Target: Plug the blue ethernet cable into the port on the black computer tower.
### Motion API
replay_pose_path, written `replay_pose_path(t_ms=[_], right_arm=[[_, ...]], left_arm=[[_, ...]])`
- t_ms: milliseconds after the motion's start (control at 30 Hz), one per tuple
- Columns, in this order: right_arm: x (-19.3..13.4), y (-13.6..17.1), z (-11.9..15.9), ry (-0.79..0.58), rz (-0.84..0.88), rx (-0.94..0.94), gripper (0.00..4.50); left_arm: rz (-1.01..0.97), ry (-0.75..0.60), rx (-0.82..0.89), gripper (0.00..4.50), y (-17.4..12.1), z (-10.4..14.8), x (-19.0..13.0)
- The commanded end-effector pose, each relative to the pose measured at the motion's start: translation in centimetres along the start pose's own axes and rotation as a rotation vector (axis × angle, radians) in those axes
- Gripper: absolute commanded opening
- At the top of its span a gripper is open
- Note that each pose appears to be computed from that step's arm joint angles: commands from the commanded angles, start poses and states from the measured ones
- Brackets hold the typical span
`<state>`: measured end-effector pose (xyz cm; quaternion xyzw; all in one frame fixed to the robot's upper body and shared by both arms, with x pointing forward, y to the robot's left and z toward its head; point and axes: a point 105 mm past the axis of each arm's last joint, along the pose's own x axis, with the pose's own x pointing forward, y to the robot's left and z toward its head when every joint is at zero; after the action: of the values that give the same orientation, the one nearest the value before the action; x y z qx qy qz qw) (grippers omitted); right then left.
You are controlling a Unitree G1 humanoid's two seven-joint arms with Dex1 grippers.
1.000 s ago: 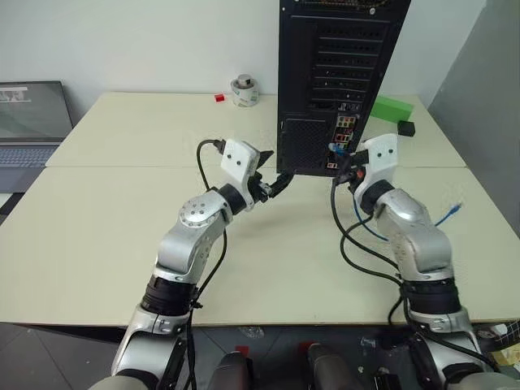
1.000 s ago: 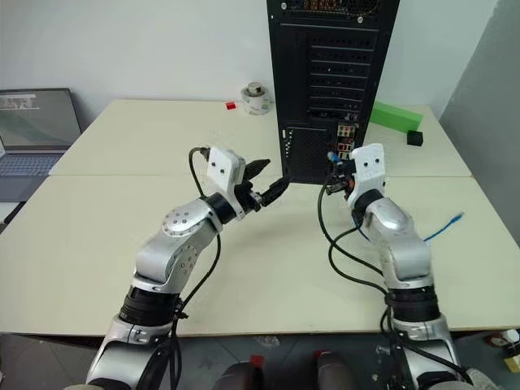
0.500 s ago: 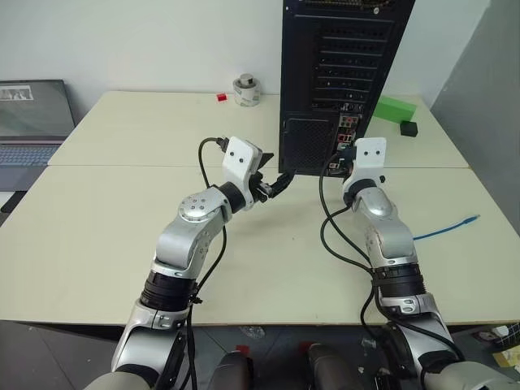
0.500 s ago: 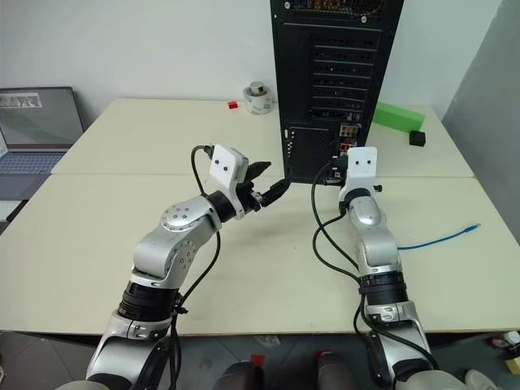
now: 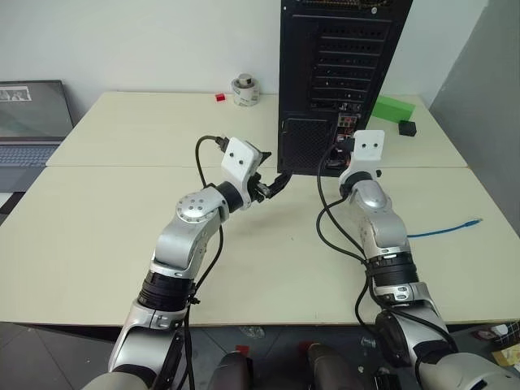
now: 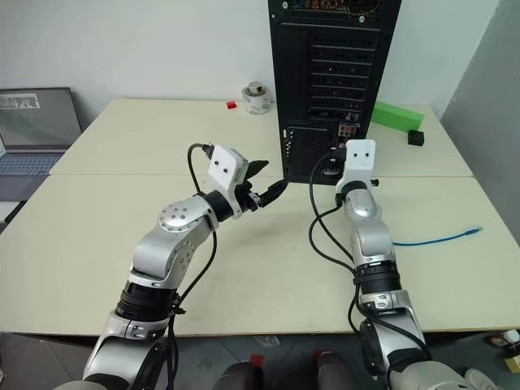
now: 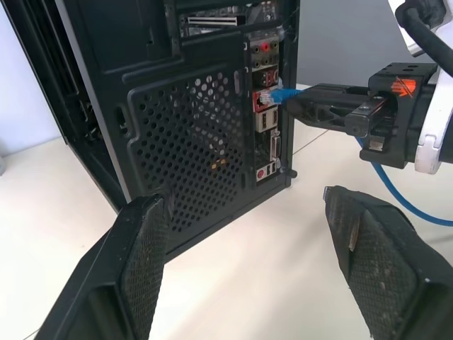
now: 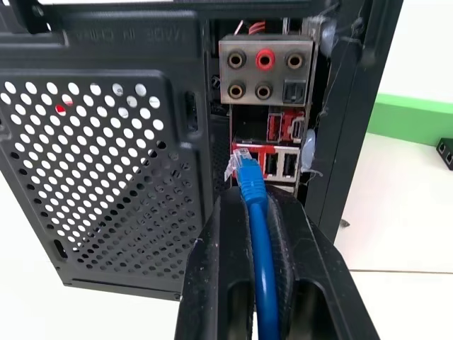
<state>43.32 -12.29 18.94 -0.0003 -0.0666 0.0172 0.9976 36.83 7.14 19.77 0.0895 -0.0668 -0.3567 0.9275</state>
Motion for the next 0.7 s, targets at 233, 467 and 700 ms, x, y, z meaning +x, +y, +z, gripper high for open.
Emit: replay_pose_path(t_ms=[233,467,700], right_arm=[[0.8,-0.7,2.0,-0.069,-0.042,0.022,0.00],[1.0,-0.3,2.2,-0.077,-0.045,0.034,0.00],[1.1,-0.1,3.0,-0.099,-0.040,0.048,0.00]], left_arm=[[0.027,-0.051,0.030,3.58,0.6,1.4,-0.3],[0.033,-0.050,0.032,3.58,0.7,1.3,-0.4],[0.039,-0.049,0.036,3.58,0.9,1.3,-0.5]])
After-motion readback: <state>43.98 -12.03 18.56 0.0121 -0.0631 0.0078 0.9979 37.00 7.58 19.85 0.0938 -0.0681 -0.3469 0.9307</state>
